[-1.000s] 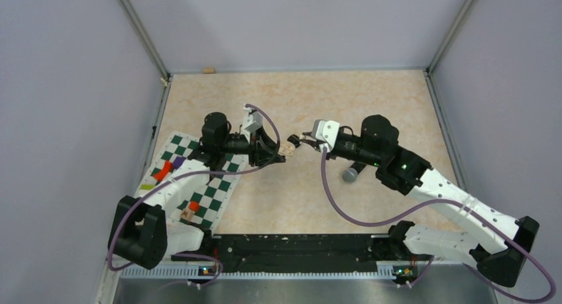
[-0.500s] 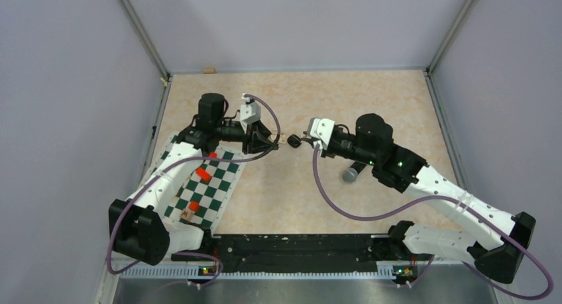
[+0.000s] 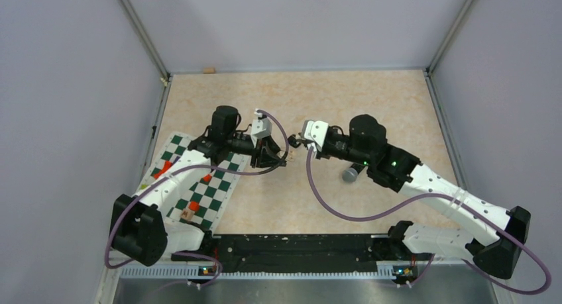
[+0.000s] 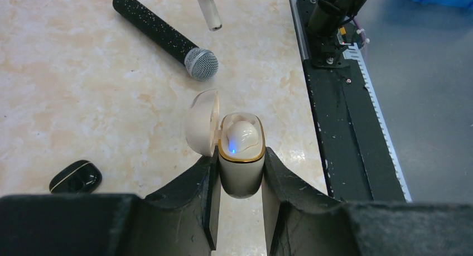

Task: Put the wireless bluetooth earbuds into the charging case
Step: Place the earbud in the charging case.

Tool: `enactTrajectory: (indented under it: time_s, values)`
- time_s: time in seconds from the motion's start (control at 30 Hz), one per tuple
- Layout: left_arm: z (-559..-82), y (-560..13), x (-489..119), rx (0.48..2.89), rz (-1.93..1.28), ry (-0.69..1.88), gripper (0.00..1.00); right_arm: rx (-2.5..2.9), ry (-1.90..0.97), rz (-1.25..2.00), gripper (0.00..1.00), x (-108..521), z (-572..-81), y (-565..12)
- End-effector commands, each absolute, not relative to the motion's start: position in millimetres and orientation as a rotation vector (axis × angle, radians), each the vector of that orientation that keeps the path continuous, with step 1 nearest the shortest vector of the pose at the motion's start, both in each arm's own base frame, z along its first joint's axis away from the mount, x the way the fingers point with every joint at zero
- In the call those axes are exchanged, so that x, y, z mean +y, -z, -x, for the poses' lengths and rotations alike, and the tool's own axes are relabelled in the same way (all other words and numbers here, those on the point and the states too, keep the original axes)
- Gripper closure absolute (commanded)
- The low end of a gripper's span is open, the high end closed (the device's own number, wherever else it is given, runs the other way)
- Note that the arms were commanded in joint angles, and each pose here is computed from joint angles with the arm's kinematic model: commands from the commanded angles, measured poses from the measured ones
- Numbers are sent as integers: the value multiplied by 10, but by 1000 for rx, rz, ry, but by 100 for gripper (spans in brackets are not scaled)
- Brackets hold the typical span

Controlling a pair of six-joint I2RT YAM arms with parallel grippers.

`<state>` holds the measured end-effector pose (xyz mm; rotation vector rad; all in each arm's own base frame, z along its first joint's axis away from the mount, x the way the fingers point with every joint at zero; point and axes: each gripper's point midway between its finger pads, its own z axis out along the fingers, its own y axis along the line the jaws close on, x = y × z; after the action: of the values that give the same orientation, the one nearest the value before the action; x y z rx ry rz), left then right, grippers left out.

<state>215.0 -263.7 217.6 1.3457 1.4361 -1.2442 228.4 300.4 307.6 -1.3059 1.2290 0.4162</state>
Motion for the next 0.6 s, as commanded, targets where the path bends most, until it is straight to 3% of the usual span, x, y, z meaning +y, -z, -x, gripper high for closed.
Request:
enactTrajectory:
  time_s: [0.0,0.57]
  values:
    - [-2131,-2386,-2679,1330,-1331,1255,96,1148,-446,1276,96,3044,-2197,-3250]
    - [-2070,-2424,-2676,1258,-1307,1275,96,1104,-488,1347,96,3159,-2073,-2942]
